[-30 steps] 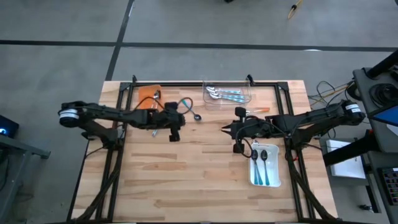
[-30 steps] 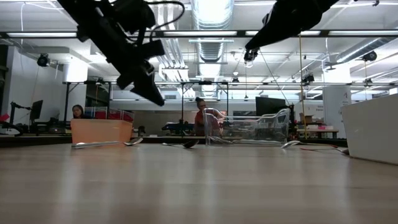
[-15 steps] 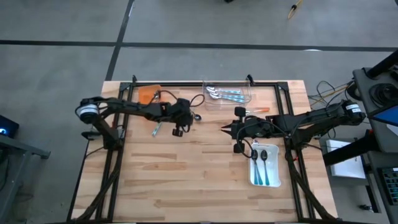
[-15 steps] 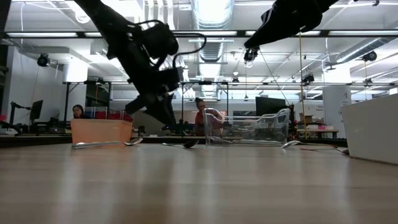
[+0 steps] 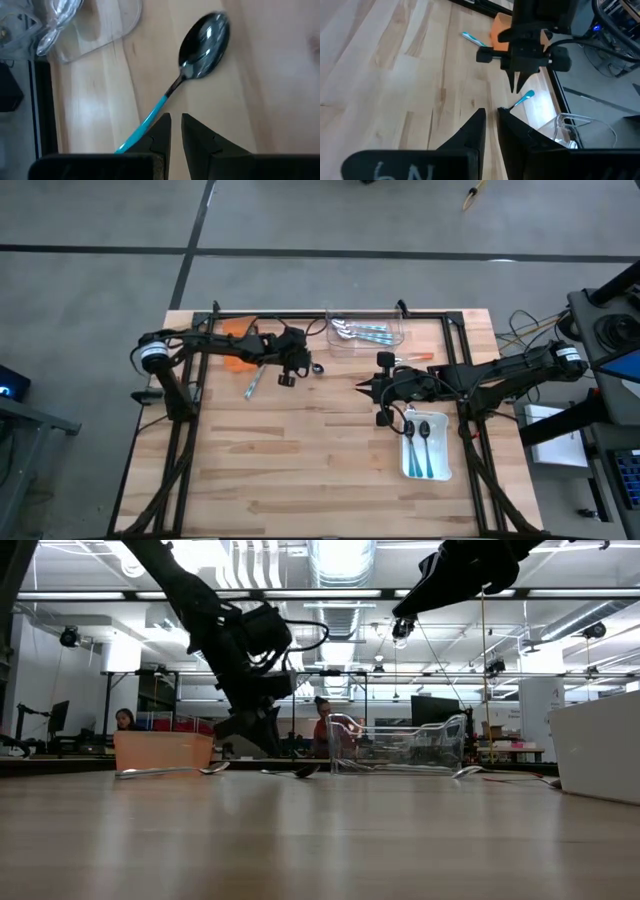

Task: Sort silverware by color (type)
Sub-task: Put the blue spoon into the white bin

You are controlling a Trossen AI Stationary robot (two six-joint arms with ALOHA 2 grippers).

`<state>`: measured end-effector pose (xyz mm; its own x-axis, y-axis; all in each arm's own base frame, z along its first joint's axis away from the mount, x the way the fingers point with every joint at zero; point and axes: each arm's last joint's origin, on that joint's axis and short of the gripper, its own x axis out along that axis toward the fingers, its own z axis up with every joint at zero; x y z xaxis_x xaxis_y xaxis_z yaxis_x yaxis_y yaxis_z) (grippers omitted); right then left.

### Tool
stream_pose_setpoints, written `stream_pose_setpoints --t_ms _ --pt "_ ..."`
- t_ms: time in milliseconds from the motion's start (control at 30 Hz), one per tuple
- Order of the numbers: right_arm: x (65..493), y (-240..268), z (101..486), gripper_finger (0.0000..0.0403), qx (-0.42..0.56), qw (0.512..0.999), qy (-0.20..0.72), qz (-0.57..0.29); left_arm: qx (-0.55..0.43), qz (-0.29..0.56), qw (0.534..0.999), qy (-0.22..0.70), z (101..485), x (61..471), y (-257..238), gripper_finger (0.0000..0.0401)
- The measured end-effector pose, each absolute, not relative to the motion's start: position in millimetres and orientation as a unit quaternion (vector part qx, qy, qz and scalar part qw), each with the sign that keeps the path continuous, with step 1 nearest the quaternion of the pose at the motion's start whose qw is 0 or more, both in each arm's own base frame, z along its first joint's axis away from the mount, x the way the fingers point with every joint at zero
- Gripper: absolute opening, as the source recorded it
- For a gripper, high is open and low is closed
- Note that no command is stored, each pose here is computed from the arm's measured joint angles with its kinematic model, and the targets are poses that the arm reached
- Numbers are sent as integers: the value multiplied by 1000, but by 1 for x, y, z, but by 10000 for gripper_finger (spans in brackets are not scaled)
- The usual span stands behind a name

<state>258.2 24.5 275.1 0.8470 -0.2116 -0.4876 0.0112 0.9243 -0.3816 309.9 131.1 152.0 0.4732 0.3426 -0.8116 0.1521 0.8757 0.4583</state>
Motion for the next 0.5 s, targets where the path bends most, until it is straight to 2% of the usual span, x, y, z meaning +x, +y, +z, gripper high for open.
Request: stream_pose_setpoints --t_ms 500 --pt "258 25 275 38 -192 942 270 -57 231 45 844 482 144 310 152 31"
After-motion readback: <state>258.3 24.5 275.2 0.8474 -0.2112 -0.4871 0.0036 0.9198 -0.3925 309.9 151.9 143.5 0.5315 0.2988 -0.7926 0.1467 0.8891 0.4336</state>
